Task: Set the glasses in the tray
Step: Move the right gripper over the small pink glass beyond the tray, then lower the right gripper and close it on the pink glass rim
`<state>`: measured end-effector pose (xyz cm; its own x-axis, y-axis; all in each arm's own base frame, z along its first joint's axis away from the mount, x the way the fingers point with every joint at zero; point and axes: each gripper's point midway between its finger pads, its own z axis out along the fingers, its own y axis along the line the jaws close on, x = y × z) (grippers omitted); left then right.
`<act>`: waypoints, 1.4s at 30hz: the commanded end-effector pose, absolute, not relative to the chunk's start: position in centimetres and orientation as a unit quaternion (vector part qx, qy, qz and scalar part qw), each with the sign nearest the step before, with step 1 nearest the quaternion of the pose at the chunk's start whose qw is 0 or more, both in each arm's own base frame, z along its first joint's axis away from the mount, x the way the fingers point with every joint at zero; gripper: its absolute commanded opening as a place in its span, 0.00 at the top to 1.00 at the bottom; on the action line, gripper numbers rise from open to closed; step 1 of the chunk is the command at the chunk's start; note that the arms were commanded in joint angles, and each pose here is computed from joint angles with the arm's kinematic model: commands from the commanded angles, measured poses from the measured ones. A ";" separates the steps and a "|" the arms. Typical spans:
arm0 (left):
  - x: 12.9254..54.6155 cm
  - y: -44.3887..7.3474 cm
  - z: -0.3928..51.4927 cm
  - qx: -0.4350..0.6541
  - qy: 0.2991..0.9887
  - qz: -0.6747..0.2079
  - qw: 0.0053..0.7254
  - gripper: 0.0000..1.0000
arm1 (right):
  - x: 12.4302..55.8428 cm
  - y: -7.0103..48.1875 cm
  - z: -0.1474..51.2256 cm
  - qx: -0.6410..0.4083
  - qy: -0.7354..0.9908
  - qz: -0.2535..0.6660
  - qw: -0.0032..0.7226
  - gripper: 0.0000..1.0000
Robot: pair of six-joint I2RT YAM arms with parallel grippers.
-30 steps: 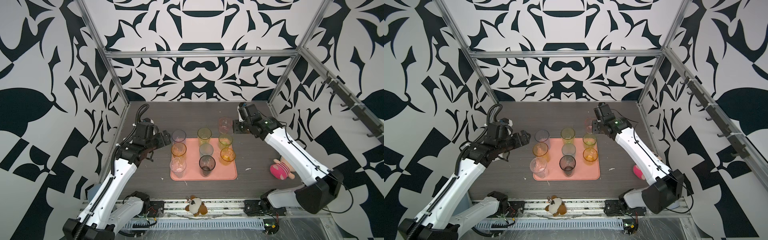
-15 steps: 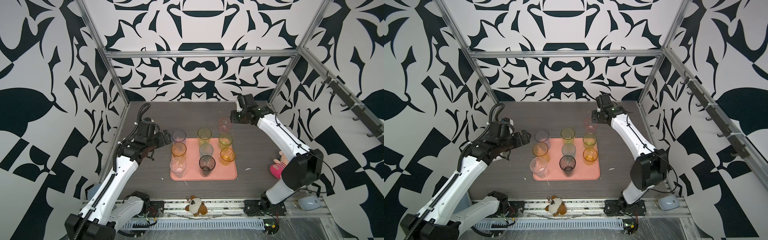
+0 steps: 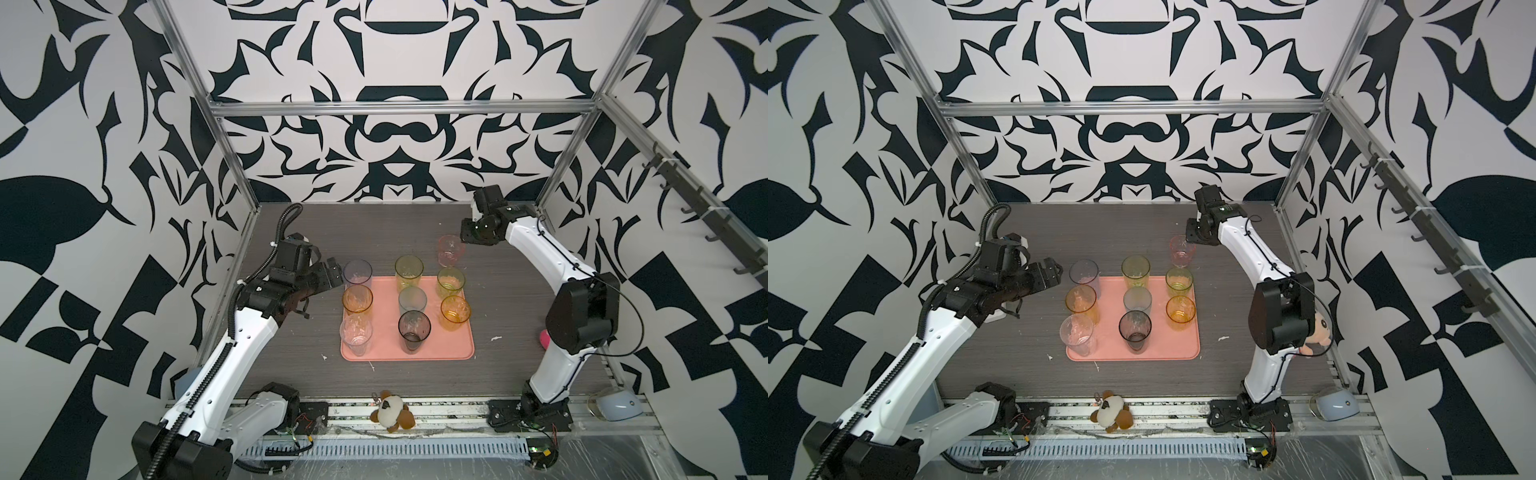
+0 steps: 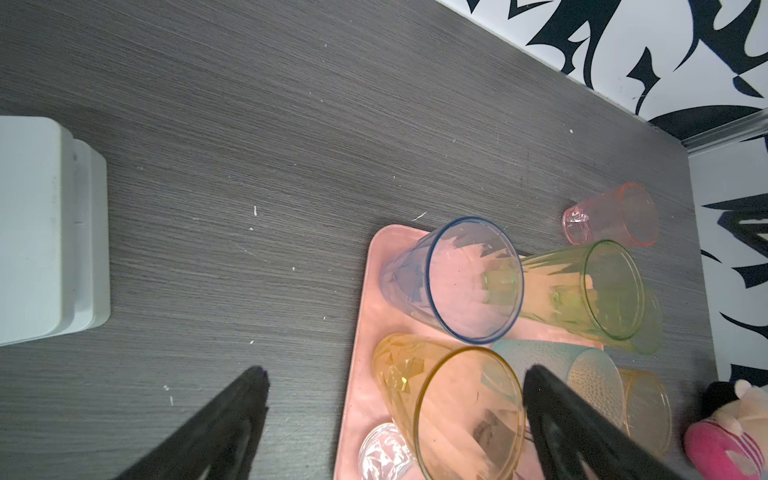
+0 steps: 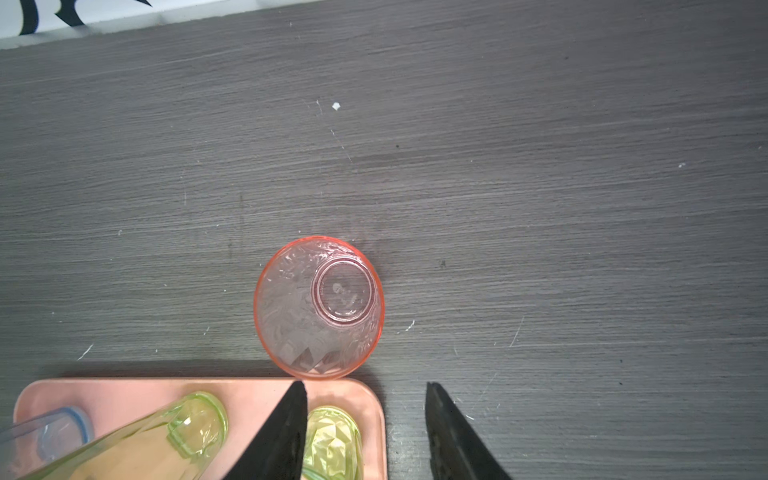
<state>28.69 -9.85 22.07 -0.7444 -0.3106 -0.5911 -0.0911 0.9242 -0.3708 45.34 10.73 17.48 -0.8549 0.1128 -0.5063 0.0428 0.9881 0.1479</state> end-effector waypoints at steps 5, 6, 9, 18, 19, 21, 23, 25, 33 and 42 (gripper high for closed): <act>29.2 -10.2 22.5 -0.105 0.918 -0.165 0.344 0.01 | 46.0 10.5 17.5 0.049 0.961 0.072 0.264 0.50; 29.2 -10.2 22.4 -0.105 0.918 -0.165 0.344 0.01 | 46.0 10.4 17.3 0.051 0.961 0.071 0.262 0.50; 29.2 -10.2 22.3 -0.106 0.919 -0.166 0.343 0.01 | 46.2 10.3 16.5 0.053 0.962 0.070 0.258 0.50; 29.0 -10.2 22.1 -0.106 0.919 -0.166 0.342 0.01 | 47.1 10.5 14.1 0.057 0.967 0.072 0.237 0.51; 29.0 -10.1 22.2 -0.106 0.919 -0.166 0.343 0.00 | 47.2 10.5 13.8 0.057 0.968 0.072 0.233 0.52; 29.0 -10.2 22.1 -0.106 0.919 -0.166 0.342 0.00 | 47.4 10.6 13.3 0.058 0.969 0.073 0.228 0.53; 29.0 -10.2 22.1 -0.107 0.919 -0.166 0.342 0.00 | 47.6 10.7 12.8 0.057 0.970 0.073 0.224 0.54; 29.0 -10.2 22.0 -0.106 0.919 -0.166 0.341 0.01 | 47.9 10.7 12.2 0.057 0.971 0.072 0.219 0.55; 29.0 -10.2 21.8 -0.106 0.920 -0.166 0.339 0.01 | 48.4 11.0 11.2 0.056 0.974 0.076 0.207 0.67; 28.9 -10.2 21.6 -0.106 0.921 -0.167 0.337 0.00 | 48.6 11.0 11.3 0.054 0.974 0.074 0.205 0.83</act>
